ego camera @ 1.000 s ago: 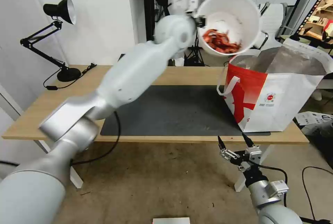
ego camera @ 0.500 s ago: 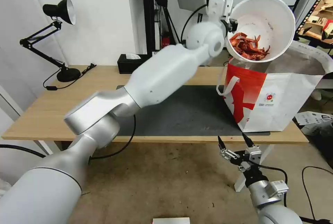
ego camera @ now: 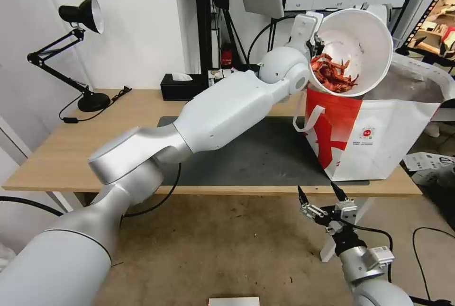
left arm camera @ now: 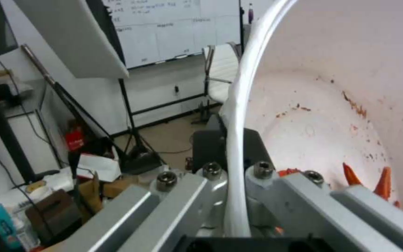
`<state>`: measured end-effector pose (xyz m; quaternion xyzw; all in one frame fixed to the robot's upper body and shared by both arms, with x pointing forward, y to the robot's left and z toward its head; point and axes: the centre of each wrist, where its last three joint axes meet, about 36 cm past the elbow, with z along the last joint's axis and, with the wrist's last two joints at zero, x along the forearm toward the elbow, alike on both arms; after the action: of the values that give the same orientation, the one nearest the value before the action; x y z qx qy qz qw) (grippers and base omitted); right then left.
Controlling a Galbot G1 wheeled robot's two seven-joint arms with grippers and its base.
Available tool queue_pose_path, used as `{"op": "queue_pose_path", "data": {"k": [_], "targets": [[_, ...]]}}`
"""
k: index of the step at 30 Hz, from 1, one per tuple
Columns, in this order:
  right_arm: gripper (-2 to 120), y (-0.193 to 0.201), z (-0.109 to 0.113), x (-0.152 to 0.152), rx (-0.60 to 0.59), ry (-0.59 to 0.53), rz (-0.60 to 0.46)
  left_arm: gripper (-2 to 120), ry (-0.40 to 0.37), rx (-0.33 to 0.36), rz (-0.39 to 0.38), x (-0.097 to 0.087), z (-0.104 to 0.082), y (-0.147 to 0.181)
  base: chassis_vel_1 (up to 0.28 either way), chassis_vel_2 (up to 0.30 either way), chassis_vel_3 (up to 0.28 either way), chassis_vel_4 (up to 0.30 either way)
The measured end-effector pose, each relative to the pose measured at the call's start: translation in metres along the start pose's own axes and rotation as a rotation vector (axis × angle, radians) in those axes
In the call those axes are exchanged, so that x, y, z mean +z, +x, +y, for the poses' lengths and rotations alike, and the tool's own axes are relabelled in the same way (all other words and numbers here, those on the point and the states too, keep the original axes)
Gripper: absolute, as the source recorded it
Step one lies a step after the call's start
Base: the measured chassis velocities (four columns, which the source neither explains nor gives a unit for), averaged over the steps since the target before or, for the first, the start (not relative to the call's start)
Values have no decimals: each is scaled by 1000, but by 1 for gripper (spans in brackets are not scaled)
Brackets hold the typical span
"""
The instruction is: Pick up the trash from the table and place it into the takeout bag.
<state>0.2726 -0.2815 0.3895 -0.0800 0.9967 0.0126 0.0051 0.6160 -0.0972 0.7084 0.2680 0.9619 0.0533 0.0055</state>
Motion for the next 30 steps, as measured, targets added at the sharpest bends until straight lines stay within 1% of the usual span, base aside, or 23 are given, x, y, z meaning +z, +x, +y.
{"op": "queue_pose_path", "data": {"k": [3, 4, 7, 12, 15, 20, 23, 24, 30], "targets": [[100, 0, 0, 0, 0, 0, 0, 0, -12, 40, -3, 1, -6, 3, 0, 0, 0, 0], [100, 0, 0, 0, 0, 0, 0, 0, -12, 40, -3, 1, -6, 3, 0, 0, 0, 0], [100, 0, 0, 0, 0, 0, 0, 0, -28, 94, -7, 2, -15, 8, 0, 0, 0, 0], [100, 0, 0, 0, 0, 0, 0, 0, -42, 124, -5, 4, -21, 10, 0, 0, 0, 0], [100, 0, 0, 0, 0, 0, 0, 0, -54, 145, 10, 7, -24, 11, 0, 0, 0, 0], [100, 0, 0, 0, 0, 0, 0, 0, -51, 173, 30, 10, -28, 12, 0, 0, 0, 0], [100, 0, 0, 0, 0, 0, 0, 0, -53, 205, 54, 17, -36, 14, 0, 0, 0, 0], [100, 0, 0, 0, 0, 0, 0, 0, -53, 205, 54, 17, -36, 14, 0, 0, 0, 0], [100, 0, 0, 0, 0, 0, 0, 0, -67, 243, 87, 31, -45, 16, 0, 0, 0, 0]]}}
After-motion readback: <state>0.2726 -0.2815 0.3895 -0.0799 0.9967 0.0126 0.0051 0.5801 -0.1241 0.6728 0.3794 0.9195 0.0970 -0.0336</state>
